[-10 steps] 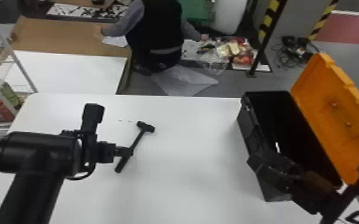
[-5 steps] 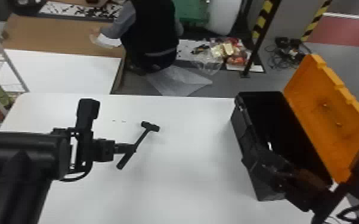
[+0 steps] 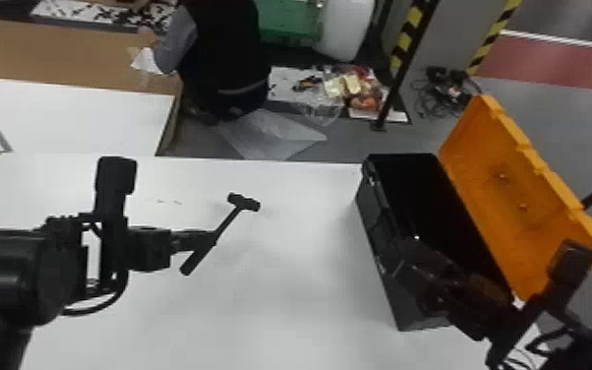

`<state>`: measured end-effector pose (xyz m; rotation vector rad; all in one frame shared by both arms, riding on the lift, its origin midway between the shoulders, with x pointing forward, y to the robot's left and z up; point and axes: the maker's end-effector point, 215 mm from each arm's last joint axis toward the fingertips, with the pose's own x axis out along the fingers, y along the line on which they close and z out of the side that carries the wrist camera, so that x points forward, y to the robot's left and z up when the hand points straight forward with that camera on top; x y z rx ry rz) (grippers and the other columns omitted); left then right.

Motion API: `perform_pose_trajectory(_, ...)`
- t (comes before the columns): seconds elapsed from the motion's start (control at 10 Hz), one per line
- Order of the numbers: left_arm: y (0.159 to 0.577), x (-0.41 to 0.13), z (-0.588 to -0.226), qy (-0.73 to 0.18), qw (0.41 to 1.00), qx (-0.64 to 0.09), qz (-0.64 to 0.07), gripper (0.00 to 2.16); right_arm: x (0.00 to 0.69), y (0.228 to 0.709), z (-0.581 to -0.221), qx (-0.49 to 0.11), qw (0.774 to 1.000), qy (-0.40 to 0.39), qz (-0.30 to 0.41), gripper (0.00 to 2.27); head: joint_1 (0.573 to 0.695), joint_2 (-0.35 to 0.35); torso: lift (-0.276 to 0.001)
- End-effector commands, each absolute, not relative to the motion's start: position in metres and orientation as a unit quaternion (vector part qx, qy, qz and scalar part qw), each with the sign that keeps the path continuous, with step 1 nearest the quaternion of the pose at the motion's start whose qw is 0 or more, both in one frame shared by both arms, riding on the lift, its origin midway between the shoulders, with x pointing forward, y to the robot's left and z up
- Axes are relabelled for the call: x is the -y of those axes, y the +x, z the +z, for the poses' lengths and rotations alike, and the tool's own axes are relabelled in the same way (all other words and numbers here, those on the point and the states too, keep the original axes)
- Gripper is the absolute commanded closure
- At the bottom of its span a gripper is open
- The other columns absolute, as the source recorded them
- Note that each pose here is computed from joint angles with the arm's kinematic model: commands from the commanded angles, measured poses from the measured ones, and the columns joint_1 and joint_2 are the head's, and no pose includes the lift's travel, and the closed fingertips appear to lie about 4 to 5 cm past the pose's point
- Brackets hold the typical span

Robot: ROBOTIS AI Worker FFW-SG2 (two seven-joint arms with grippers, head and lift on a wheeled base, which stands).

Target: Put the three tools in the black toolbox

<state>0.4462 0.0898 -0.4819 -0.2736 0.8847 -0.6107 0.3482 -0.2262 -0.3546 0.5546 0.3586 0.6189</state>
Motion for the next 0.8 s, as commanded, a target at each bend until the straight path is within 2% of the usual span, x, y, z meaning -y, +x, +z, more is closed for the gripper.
perform_pose_trajectory(0.0, 0.439, -0.079, -0.455, -0.134, 0.856, -0.393, -0.307, 1.97, 0.229, 0.349, -0.352, -0.17, 0.899, 0.27, 0.298, 0.06, 0.695, -0.19, -0.055)
perform_pose_trajectory(0.4, 0.42, -0.047, -0.393, -0.104, 0.879, -0.316, -0.342, 1.97, 0.224, 0.35, -0.348, -0.175, 0.895, 0.273, 0.307, 0.06, 0.695, -0.234, -0.055)
perform_pose_trajectory(0.7, 0.409, -0.018, -0.375, -0.077, 0.884, -0.283, -0.364, 1.97, 0.214, 0.354, -0.349, -0.195, 0.885, 0.28, 0.317, 0.06, 0.695, -0.265, -0.055)
